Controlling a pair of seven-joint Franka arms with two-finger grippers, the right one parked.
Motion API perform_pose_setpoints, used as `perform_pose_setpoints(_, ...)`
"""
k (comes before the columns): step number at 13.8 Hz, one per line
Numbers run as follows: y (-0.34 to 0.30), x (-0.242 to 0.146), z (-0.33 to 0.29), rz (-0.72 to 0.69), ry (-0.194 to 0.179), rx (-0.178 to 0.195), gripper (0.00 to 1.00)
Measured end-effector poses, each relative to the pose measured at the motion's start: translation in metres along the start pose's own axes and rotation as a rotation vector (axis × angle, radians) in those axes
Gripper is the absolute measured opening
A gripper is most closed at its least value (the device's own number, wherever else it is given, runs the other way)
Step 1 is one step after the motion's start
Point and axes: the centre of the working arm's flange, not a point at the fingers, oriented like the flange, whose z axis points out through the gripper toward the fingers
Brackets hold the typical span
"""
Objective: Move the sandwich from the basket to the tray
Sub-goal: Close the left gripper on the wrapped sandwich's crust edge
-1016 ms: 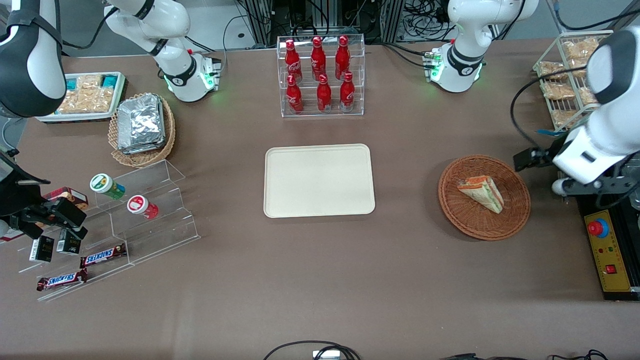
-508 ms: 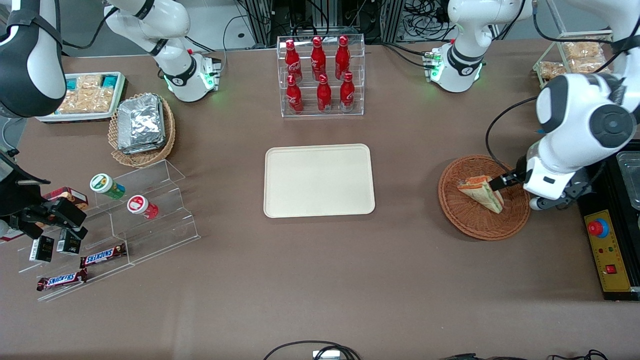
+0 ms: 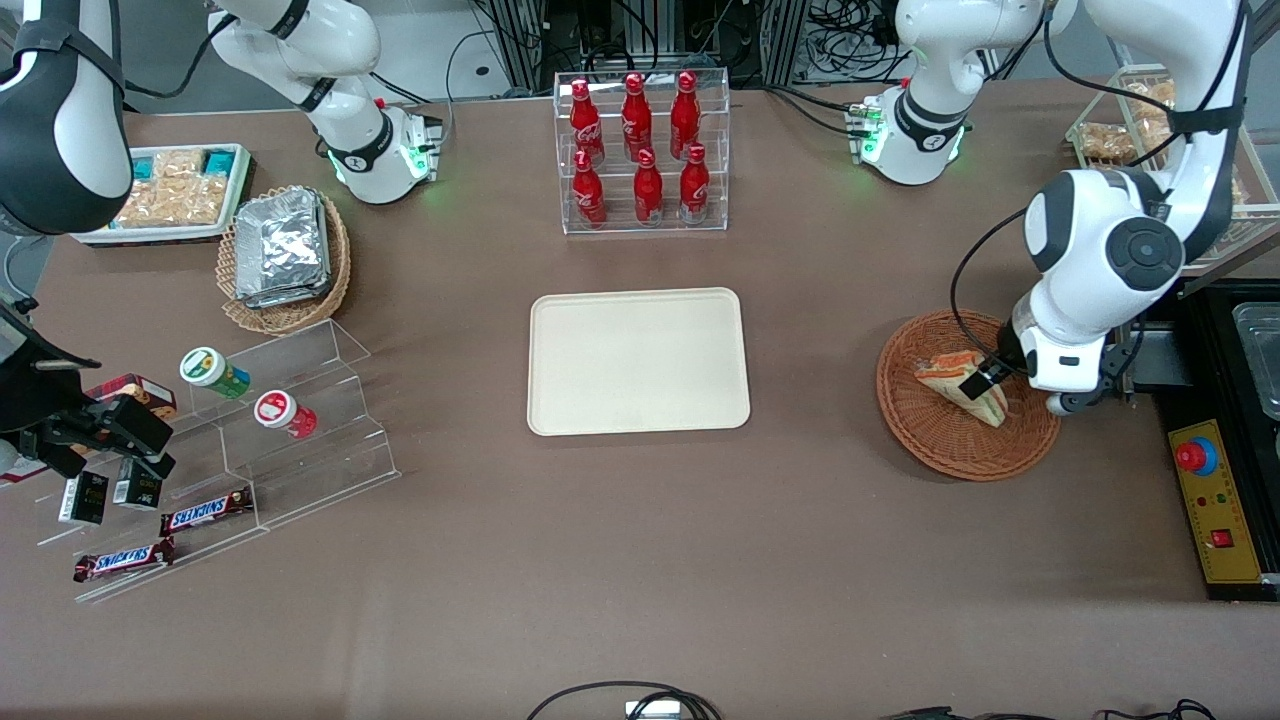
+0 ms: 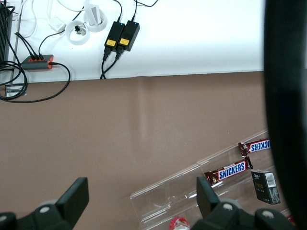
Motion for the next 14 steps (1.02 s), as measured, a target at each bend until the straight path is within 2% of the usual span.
perform_pose_setpoints(4,-0.020,-0.015,0.037,-0.065,0.014,-0.023,1.00)
perform_pose_setpoints(8,-0.035,-0.009,0.050,-0.105,0.016,-0.029,1.00)
perform_pose_setpoints(11,-0.034,-0.007,0.065,-0.172,0.024,-0.046,1.00)
perform_pose_setpoints(14,-0.032,-0.009,0.082,-0.210,0.017,-0.049,1.00)
